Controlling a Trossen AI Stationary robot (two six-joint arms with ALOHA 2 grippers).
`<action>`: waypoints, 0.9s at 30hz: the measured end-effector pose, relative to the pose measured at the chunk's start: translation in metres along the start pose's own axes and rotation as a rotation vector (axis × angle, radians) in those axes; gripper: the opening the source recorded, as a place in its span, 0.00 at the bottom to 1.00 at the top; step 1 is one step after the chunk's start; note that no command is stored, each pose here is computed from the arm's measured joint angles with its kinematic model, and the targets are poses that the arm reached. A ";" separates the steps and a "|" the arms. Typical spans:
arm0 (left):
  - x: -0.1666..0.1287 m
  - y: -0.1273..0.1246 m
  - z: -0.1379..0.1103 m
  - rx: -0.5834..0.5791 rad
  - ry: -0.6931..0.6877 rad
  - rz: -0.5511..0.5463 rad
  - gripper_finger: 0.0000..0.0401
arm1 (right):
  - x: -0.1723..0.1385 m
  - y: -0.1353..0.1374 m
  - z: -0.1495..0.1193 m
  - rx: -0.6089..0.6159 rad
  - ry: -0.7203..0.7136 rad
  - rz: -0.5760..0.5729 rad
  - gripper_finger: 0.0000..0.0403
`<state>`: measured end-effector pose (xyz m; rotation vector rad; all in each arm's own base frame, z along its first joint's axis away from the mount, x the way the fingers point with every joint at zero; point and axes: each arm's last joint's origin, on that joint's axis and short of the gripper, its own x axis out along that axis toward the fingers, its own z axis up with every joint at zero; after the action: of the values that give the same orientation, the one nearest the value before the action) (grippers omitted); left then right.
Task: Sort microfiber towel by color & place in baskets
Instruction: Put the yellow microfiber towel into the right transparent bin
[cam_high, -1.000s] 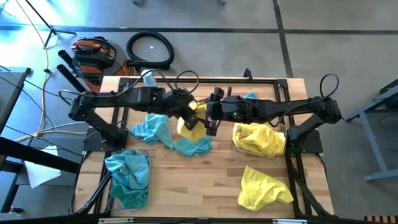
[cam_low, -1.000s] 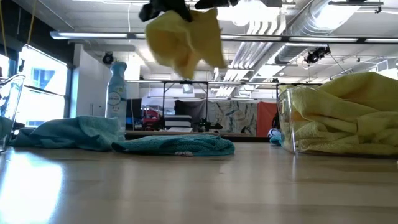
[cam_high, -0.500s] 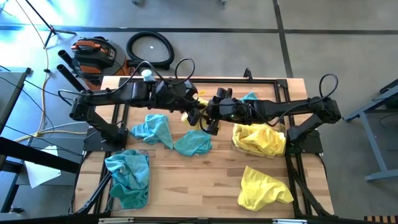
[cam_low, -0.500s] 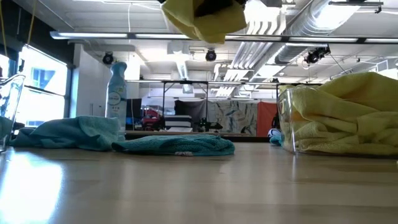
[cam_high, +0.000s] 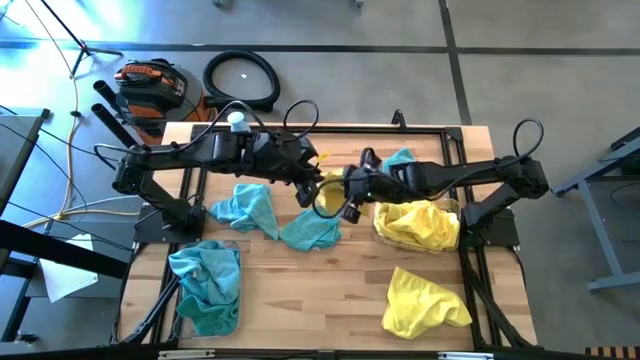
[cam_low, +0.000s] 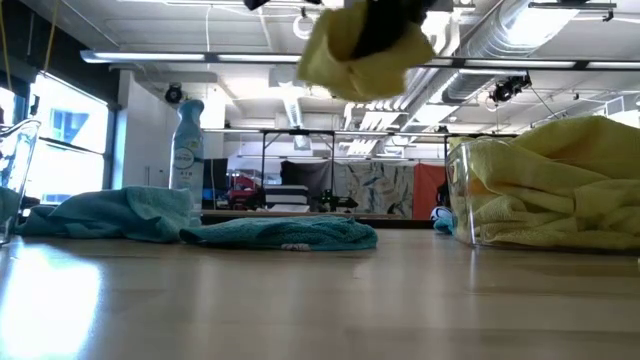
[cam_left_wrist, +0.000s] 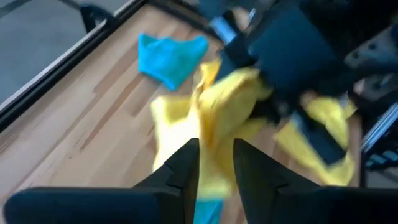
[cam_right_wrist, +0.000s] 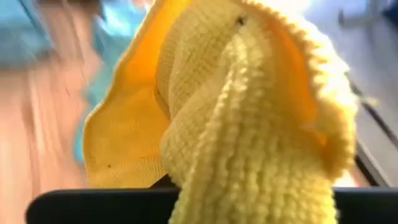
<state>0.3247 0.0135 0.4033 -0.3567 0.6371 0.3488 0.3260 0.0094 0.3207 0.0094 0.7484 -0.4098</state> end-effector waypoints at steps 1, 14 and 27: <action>0.000 0.001 -0.002 0.010 0.020 0.013 0.22 | -0.001 0.000 -0.005 0.004 0.046 -0.013 0.11; -0.006 0.026 -0.047 0.079 0.190 0.066 0.25 | -0.081 -0.017 -0.072 0.263 0.564 -0.353 0.03; -0.044 0.067 -0.108 -0.035 0.150 -0.002 0.25 | -0.052 -0.015 -0.127 0.586 0.714 -0.357 0.02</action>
<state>0.2081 0.0180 0.3363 -0.4195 0.7781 0.3334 0.2025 0.0338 0.2637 0.6059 1.3133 -0.9834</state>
